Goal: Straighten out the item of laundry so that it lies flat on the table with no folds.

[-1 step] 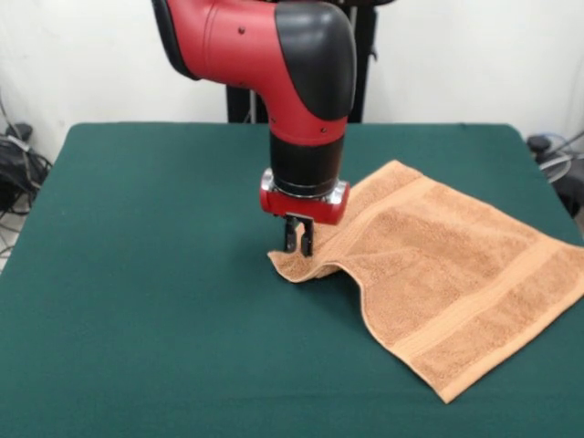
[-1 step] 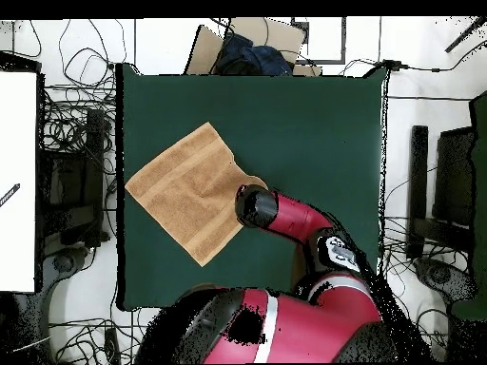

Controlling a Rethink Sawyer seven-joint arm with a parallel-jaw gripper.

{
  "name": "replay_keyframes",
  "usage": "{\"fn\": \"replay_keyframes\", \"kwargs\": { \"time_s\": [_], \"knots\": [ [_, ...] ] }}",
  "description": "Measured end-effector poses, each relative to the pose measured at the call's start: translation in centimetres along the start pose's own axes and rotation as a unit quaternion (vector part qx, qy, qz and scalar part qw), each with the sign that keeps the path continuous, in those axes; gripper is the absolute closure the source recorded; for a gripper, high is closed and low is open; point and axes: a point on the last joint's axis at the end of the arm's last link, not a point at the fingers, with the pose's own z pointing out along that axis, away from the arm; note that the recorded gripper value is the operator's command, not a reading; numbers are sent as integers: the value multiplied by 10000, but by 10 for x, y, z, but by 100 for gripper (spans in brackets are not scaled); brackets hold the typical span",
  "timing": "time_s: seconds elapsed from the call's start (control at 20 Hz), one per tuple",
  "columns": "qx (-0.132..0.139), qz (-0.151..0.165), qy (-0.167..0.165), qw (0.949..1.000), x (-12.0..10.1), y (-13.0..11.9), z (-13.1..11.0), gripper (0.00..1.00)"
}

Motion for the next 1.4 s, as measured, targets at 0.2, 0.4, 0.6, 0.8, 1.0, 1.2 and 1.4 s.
{"fn": "replay_keyframes", "kwargs": {
  "time_s": [0.2, 0.4, 0.6, 0.8, 1.0, 1.2, 1.4],
  "knots": [
    [-52, 89, 11, 9999, -1, -7, -2, 100],
    [-82, 249, 3, 9997, -4, -28, -6, 100],
    [-106, 506, -36, 9987, -15, -73, -17, 100],
    [-108, 727, 25, 9973, -19, -111, -28, 100],
    [-174, 879, 142, 9959, -19, -143, -36, 0],
    [-177, 871, 148, 9959, -18, -152, -37, 0],
    [-125, 750, 121, 9970, -15, -157, -39, 0]
  ]
}}
